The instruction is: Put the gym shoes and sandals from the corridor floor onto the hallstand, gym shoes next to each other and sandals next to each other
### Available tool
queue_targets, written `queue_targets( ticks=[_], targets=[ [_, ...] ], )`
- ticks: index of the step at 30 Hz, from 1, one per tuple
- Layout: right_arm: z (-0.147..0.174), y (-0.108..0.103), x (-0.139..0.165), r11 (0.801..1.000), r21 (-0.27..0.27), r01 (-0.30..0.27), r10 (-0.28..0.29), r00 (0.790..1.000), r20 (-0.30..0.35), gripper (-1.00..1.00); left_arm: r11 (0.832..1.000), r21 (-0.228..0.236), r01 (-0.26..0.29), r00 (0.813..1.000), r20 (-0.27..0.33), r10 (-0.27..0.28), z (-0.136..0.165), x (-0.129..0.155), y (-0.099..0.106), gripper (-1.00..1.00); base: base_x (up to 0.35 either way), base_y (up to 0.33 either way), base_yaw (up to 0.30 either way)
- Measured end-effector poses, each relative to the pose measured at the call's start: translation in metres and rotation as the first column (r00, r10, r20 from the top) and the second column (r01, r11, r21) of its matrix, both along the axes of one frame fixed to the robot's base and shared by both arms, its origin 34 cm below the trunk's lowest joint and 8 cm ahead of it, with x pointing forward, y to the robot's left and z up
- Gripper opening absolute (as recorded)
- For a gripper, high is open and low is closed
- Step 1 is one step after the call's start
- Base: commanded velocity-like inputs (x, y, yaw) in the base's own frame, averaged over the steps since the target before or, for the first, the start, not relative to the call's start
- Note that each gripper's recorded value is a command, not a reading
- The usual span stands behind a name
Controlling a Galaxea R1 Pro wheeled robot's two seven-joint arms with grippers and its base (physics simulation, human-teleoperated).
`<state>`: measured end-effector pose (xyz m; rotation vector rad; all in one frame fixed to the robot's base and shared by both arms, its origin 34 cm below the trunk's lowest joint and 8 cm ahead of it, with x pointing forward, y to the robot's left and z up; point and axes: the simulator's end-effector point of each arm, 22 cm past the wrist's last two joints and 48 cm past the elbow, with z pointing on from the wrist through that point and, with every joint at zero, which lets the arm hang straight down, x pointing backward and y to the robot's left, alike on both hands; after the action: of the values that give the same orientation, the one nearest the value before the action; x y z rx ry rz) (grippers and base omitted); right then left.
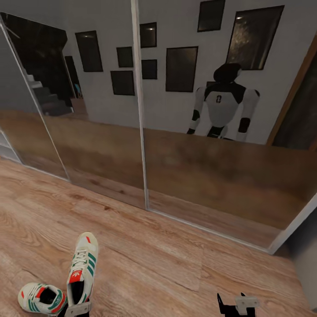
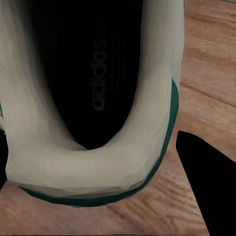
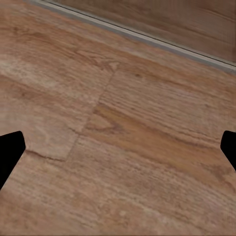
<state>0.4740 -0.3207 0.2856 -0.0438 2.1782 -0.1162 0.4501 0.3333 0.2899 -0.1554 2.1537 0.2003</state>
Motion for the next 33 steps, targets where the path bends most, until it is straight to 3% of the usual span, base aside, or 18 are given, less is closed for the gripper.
queue_targets(
  ticks=[33],
  targets=[
    [-0.0003, 0.0001, -0.0005, 1.0, 0.0, 0.0, 0.0, 1.0, -0.001, 1.0, 1.0, 0.0, 0.005, 1.0, 0.0, -0.005, -0.0001, 0.0002, -0.0016, -1.0, 0.0, 0.0, 0.279]
  ],
)
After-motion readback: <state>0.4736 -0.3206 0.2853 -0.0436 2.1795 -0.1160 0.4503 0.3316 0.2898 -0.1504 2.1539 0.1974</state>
